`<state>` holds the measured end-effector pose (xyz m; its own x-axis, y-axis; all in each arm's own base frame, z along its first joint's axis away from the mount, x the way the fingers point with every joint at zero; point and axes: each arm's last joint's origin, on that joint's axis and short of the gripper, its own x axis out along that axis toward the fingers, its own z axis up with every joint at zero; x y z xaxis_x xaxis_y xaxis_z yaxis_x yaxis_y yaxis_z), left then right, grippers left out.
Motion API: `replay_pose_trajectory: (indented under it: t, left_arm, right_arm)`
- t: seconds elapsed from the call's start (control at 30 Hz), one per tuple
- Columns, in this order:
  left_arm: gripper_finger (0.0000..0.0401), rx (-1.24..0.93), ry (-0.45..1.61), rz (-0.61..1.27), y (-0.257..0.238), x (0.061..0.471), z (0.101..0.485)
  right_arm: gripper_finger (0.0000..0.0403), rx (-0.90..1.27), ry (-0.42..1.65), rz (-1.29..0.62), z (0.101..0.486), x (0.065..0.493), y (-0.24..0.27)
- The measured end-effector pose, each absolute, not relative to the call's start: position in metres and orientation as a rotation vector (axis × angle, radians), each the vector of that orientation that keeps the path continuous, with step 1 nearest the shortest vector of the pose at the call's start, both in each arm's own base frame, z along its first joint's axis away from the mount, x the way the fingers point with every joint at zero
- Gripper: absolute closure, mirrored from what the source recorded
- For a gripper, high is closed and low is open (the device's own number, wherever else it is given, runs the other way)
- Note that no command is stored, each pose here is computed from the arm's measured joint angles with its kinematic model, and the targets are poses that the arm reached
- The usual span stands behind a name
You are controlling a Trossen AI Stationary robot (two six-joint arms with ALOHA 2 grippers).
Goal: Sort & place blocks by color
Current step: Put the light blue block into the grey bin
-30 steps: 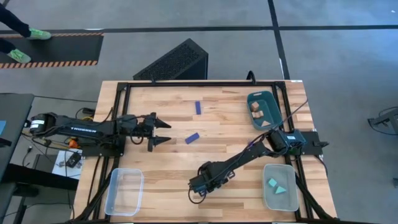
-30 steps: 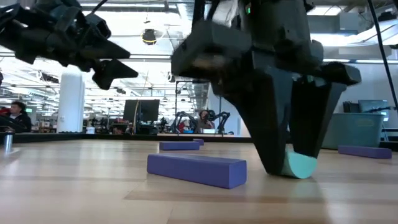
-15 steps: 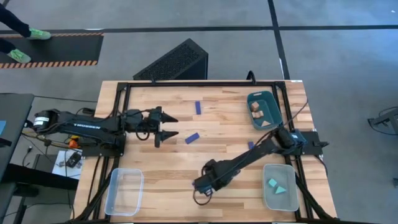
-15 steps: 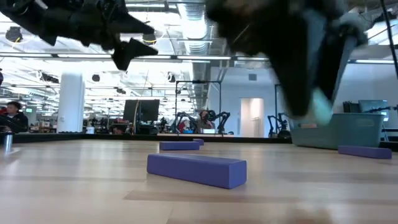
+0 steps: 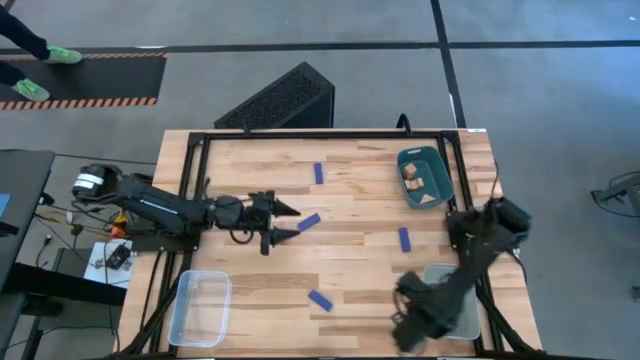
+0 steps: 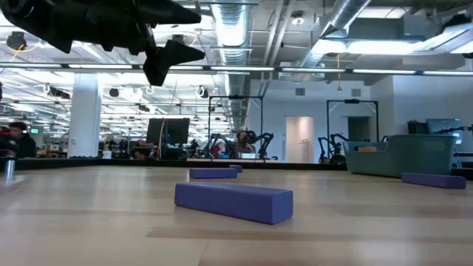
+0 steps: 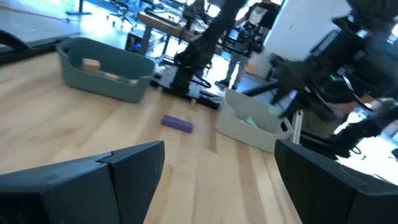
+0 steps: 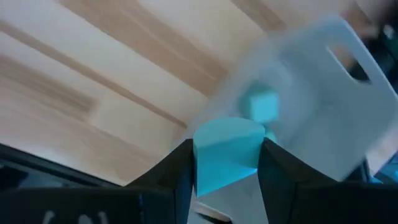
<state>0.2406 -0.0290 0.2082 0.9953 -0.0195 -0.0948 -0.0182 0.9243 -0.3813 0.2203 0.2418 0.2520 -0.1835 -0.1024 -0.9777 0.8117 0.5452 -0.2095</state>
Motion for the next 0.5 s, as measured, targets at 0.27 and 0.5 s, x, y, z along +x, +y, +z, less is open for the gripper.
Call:
replay_pose_trajectory:
  t: [0.27, 0.5]
  left_arm:
    - [0.0106, -0.329, 0.11, -0.029, -0.056, 0.284, 0.214]
    - [0.0106, -0.226, 0.16, -0.071, -0.07, 0.317, 0.231]
  right_arm:
    - [0.025, 0.789, 1.493, -0.917, 0.222, 0.159, 0.251]
    - [0.0228, 0.854, 1.49, -0.858, 0.189, 0.146, 0.254]
